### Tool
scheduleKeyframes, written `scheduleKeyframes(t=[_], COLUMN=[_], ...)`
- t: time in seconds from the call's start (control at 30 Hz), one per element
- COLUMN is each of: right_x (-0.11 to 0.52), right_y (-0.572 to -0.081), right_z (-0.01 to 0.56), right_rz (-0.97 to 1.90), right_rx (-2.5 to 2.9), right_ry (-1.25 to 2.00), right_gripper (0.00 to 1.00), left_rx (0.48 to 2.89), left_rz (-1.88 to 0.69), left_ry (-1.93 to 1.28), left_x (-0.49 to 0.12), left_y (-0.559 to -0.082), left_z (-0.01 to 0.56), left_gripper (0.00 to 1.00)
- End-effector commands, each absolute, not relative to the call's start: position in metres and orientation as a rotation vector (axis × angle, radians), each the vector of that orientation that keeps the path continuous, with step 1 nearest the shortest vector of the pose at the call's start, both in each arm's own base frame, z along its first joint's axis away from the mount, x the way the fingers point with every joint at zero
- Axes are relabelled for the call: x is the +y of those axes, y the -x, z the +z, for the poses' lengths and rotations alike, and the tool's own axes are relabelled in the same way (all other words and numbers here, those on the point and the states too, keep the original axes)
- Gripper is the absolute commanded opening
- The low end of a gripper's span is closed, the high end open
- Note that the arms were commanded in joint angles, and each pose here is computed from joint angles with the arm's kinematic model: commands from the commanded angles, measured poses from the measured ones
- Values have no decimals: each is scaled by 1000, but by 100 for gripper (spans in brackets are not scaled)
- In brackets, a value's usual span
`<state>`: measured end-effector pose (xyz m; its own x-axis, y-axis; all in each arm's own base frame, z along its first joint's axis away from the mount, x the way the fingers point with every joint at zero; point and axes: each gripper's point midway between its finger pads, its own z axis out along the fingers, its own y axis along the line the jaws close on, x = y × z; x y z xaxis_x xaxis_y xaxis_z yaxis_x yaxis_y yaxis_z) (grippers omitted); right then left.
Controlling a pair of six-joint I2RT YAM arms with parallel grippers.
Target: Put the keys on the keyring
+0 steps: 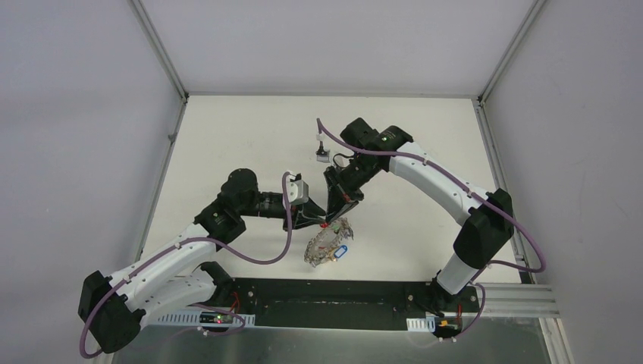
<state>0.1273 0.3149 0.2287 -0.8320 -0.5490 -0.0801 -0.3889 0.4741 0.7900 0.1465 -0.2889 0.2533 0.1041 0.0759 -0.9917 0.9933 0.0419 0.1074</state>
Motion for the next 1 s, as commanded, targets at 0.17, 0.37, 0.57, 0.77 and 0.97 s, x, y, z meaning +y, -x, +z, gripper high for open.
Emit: scheduleKeyframes(t=[0.17, 0.37, 0.57, 0.77, 0.97], right_x=[327, 326, 326, 326, 325], right_y=[-121, -117, -116, -113, -114], right_z=[268, 272, 274, 281, 274], right_rz=[-1488, -1521, -1548, -1598, -1581], right_rx=[-2421, -2396, -2378, -2353, -2364], right_ry=[-930, -977, -997, -1046, -1041], right_gripper=[0, 0, 0, 0, 0], left_rx=[1156, 1182, 1178, 1188, 1156], left_rz=[-1108, -1101, -1141, -1152, -1177], left_ry=[-1291, -1272, -1289, -1289, -1256], left_x=[-297, -297, -300, -299, -301], left_y=[-144, -147, -143, -141, -140], left_z=[258, 256, 254, 251, 262], left_gripper=[32, 31, 15, 31, 14])
